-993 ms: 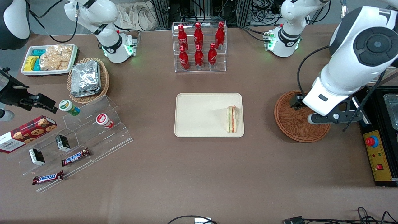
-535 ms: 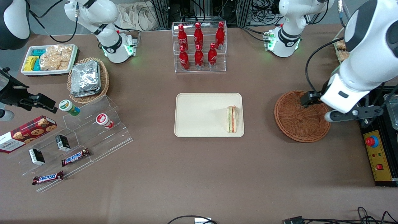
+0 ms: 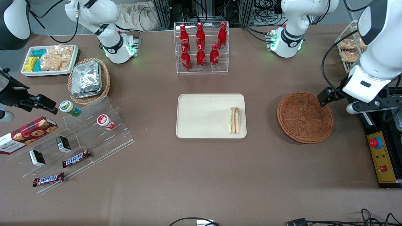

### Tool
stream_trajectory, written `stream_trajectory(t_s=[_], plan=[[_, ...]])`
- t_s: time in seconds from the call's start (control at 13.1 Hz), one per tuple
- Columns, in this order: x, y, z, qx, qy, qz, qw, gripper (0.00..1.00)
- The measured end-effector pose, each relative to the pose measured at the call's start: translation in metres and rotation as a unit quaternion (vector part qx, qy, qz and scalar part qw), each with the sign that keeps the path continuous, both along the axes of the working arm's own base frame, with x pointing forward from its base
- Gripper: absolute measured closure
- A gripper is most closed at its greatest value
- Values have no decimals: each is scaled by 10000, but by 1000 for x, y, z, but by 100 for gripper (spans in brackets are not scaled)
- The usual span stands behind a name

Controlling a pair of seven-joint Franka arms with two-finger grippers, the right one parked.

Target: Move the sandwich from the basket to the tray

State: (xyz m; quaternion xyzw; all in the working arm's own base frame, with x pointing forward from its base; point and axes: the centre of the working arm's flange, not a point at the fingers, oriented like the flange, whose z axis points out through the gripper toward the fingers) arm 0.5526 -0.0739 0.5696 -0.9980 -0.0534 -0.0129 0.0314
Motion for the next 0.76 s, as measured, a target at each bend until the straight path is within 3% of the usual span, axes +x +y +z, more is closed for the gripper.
stream_trajectory(t_s=[0.23, 0.76], plan=[[-10, 21, -11, -397, 35, 303, 9987, 0], [-10, 40, -4, -403, 94, 441, 9982, 0]])
